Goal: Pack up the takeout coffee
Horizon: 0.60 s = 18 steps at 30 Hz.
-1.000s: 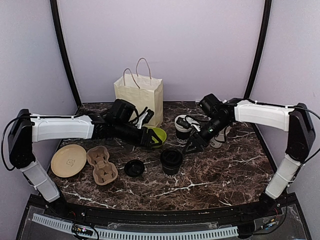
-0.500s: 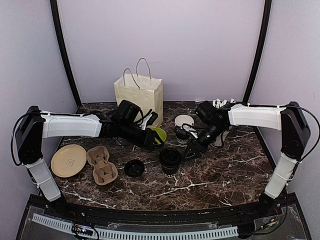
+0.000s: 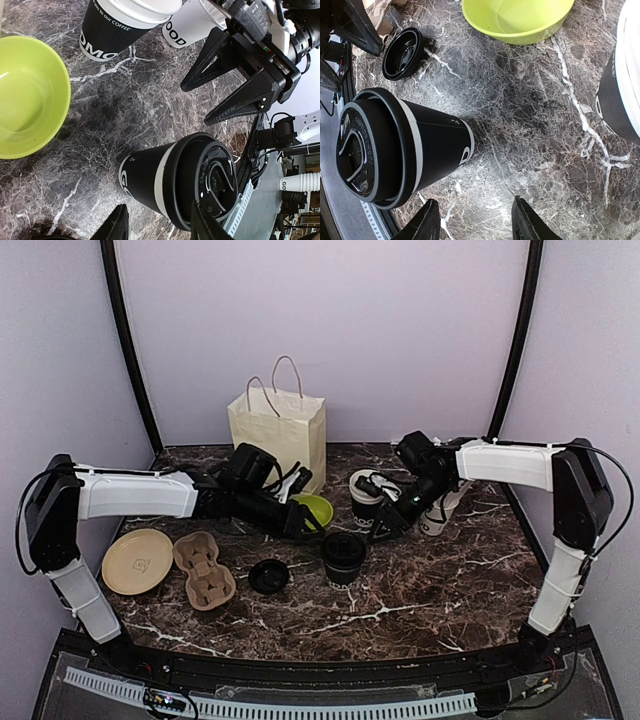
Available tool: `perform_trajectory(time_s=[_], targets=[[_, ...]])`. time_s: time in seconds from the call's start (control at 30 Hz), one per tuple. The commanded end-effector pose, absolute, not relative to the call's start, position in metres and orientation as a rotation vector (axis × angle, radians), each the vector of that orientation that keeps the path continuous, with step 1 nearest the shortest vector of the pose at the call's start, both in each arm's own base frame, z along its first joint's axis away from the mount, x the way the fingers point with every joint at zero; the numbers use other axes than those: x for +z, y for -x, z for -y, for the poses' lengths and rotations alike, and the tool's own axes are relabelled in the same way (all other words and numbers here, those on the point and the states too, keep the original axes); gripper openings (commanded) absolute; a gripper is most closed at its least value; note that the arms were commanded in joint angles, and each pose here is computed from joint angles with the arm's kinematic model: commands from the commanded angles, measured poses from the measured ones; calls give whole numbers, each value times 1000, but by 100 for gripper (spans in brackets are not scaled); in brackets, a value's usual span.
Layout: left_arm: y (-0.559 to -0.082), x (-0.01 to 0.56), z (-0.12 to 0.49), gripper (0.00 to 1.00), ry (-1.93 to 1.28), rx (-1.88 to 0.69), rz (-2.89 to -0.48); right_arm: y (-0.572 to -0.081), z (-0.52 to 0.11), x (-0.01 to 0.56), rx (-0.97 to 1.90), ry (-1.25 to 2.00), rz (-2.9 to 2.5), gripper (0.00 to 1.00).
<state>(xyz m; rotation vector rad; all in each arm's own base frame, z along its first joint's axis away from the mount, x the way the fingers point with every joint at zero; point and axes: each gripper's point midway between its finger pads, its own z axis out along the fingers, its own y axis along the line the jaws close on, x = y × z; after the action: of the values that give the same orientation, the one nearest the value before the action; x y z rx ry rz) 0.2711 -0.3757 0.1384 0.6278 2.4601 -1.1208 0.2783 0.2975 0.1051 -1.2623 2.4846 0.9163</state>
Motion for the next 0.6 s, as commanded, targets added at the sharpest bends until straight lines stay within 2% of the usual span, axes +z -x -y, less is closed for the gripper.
perform_trajectory(time_s=[0.0,0.17,0.33,0.57], targets=[[-271,155,366,46,-573,-1105,-2441,-282,-299,114,905,1258,-2459,49],[-263,155,366,46,-535,-1167,-2474,-270,-294,123,945,1256,-2452,49],[-254,146,371,45,-486,-1264,-2522,-247,-303,127,1179,1259,-2441,50],[-253,145,375,44,-468,-1311,-2525,-239,-309,119,1294,1258,-2461,55]])
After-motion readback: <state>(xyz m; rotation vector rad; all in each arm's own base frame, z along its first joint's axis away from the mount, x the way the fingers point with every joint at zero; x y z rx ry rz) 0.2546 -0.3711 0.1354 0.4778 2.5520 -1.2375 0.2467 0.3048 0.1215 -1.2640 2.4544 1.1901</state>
